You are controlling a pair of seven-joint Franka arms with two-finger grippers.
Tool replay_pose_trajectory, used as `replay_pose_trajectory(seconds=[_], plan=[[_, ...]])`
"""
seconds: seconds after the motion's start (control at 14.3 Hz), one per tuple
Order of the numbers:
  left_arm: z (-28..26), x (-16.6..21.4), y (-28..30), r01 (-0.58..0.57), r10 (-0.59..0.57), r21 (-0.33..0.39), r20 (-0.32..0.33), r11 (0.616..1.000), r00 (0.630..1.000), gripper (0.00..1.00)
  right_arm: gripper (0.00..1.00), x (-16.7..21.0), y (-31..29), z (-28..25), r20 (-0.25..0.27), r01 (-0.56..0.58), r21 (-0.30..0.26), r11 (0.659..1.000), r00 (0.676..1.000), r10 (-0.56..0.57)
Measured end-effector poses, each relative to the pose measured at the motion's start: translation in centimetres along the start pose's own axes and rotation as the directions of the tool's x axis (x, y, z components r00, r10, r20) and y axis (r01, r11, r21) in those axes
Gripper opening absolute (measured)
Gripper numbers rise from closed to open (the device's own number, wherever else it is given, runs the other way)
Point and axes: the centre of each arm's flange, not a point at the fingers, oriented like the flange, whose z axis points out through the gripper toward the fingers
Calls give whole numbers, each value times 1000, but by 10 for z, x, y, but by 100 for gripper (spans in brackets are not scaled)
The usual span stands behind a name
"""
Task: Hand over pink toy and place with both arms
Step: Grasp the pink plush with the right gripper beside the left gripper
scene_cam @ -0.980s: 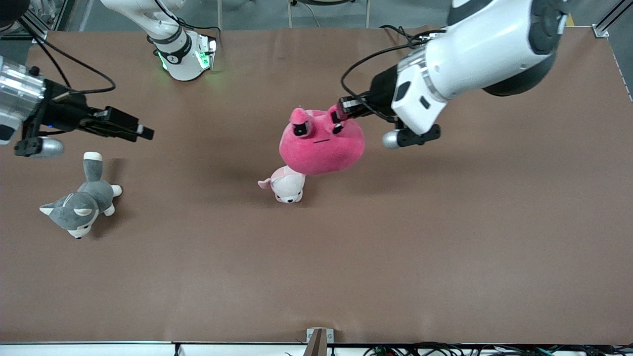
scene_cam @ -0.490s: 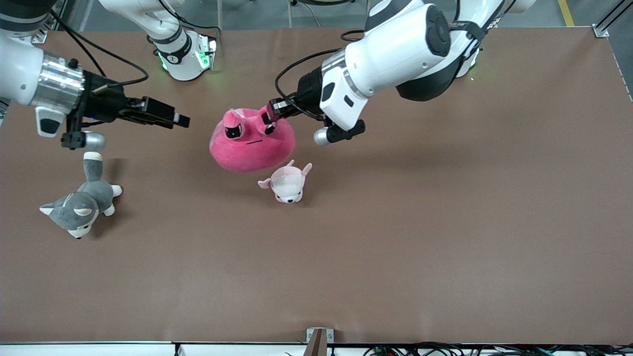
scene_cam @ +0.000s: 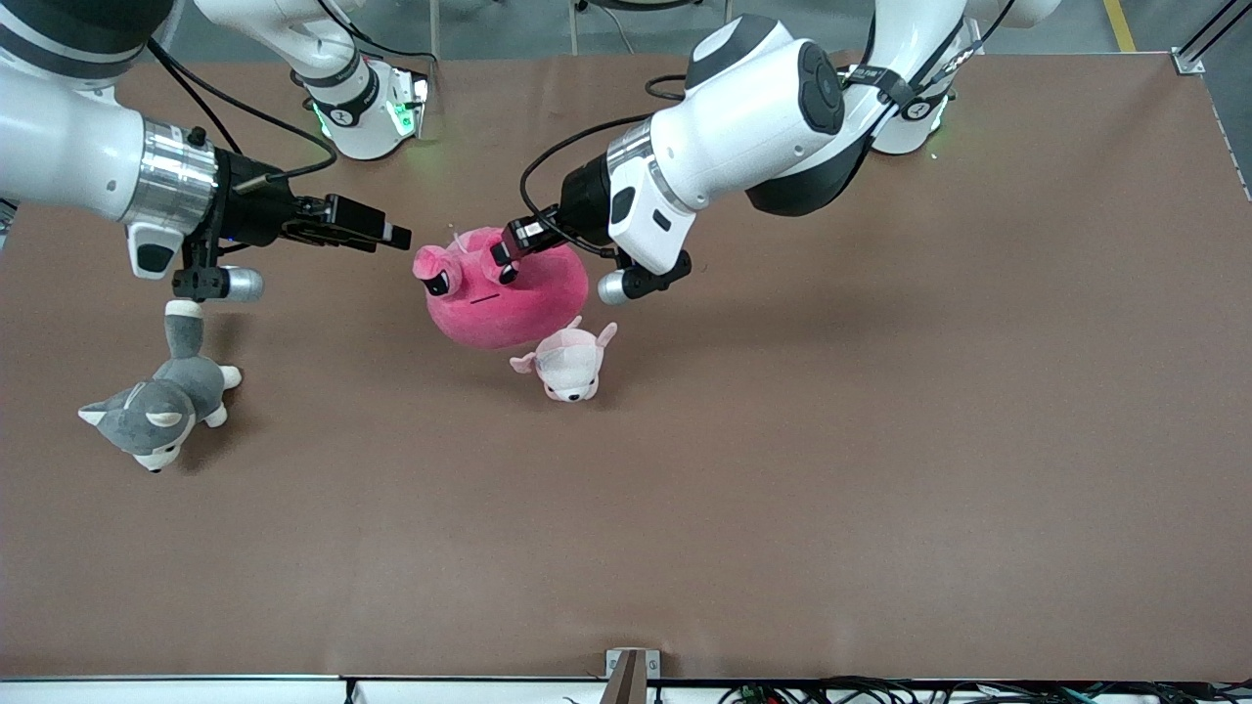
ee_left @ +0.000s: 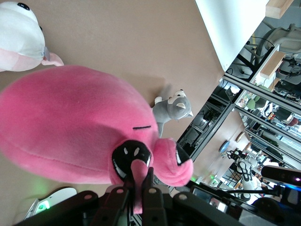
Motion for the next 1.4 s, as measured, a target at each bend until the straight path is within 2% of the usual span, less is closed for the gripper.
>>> replay_pose_trajectory(seconds=[0.91, 1.4], plan=[[17, -24, -2, -22, 21, 17, 27, 1000, 999, 8, 70, 5, -15, 15, 4, 19, -4, 1000, 1000, -19], [20, -23, -4, -20, 19, 20, 29, 1000, 999, 8, 66, 6, -16, 23, 7, 46, -33, 998, 999, -46]])
